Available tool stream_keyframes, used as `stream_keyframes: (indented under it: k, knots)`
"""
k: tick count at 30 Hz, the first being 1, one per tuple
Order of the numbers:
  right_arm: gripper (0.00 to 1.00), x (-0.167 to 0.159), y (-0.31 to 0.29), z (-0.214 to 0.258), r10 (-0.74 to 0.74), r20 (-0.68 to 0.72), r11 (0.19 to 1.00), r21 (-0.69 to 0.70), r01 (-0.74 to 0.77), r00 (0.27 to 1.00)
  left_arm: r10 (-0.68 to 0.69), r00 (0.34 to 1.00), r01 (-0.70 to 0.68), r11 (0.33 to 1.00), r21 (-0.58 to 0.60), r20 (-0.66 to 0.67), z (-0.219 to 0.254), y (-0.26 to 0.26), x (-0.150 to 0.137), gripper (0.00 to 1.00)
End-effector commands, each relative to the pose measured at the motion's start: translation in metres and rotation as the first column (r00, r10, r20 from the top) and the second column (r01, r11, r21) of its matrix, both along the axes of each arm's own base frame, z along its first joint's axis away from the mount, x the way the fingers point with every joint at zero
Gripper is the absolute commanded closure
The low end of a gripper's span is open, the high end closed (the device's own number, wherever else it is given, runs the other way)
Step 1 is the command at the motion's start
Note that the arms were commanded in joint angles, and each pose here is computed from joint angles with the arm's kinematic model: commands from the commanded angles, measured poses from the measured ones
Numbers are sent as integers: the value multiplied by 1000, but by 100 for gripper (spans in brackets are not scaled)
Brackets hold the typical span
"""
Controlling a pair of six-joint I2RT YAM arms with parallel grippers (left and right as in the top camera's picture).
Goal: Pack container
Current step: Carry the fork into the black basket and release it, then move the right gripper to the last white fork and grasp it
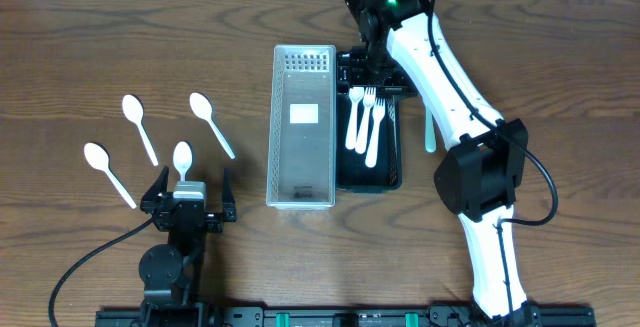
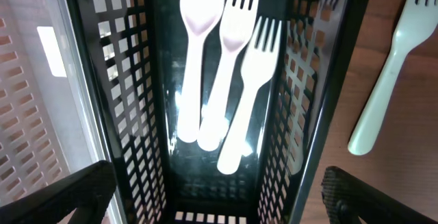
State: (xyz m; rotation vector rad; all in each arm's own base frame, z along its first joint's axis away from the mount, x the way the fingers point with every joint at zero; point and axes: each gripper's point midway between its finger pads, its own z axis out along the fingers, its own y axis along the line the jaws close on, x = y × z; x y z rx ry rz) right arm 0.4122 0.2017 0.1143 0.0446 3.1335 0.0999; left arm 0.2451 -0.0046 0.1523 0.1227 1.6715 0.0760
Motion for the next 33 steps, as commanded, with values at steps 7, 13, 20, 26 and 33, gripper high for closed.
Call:
stream_keyframes:
  k: [7,13,20,26,33]
  knots:
    - [1,39,-56,33,-35,105,999,27,33,994,-25,998,26,1000,10,-52,-16,-4,-1,2]
    - [1,50,-107,31,196,116,980,-38,-193,974,-25,998,26,1000,11,-51,-16,-4,-1,2]
    - [1,56,-142,28,160,110,986,-63,-153,981,-25,998,26,1000,10,-52,-16,-4,-1,2]
    - [1,47,-149,4,197,37,979,-67,-195,980,-25,998,26,1000,10,-51,-16,-4,-1,2]
    - [1,26,-143,-51,102,-76,992,-65,-107,992,-25,998,26,1000,10,-51,-16,-4,-1,2]
